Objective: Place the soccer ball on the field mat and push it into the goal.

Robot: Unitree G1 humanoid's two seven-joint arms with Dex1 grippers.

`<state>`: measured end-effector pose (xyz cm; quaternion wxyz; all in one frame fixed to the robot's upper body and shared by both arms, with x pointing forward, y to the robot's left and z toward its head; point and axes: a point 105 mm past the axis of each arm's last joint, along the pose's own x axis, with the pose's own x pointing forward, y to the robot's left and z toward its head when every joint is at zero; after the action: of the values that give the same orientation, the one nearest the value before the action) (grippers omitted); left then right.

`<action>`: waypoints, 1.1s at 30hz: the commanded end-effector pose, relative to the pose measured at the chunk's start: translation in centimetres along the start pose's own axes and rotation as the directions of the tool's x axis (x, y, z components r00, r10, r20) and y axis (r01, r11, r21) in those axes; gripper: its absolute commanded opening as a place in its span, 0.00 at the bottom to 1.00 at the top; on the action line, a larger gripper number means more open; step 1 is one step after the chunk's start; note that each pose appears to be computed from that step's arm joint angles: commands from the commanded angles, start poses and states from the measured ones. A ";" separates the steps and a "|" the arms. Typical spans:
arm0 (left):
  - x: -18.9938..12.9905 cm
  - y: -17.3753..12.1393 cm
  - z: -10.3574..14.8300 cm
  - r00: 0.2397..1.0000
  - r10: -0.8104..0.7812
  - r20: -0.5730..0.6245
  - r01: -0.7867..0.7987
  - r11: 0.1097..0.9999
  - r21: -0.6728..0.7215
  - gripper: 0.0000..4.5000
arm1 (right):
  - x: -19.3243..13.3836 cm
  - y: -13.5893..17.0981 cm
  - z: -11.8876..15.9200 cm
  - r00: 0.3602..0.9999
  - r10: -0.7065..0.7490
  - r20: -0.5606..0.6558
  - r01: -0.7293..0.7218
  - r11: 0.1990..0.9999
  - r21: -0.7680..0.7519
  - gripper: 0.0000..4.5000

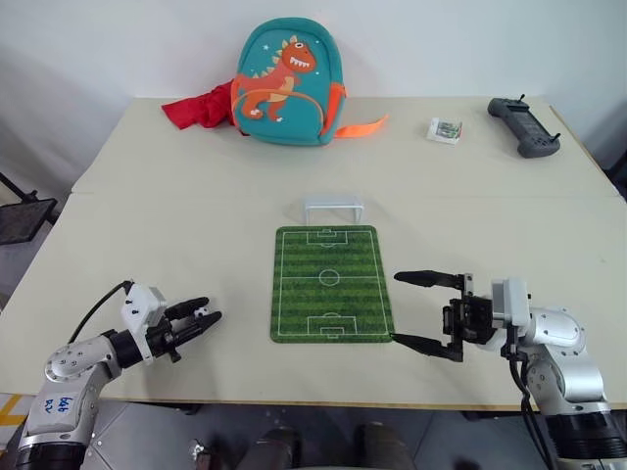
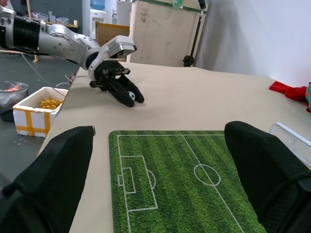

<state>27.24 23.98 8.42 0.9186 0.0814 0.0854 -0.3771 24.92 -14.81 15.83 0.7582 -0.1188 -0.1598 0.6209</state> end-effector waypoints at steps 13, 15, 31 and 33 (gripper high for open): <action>7.8 -7.1 9.1 0.879 -0.464 -0.111 0.473 0.814 0.337 0.19 | -7.2 -2.1 0.4 0.971 -0.006 -0.239 0.004 1.000 -0.007 1.00; 10.1 -8.9 9.1 0.850 -0.514 -0.113 0.521 0.789 0.326 0.19 | -8.1 -2.0 0.4 0.965 -0.026 -0.259 0.024 1.000 -0.011 1.00; 14.4 -14.1 6.0 0.808 -0.575 -0.126 0.583 0.752 0.308 0.19 | -7.2 0.5 0.6 0.969 -0.110 -0.220 0.107 0.994 -0.024 1.00; 14.5 -13.9 5.7 0.814 -0.565 -0.132 0.576 0.758 0.307 0.19 | -7.0 0.5 0.5 0.970 -0.111 -0.217 0.108 0.994 -0.024 1.00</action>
<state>28.20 3.38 9.18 0.7324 0.2037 0.0716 -0.6457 23.18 -21.83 14.67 0.8051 -0.1744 -0.0658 0.5631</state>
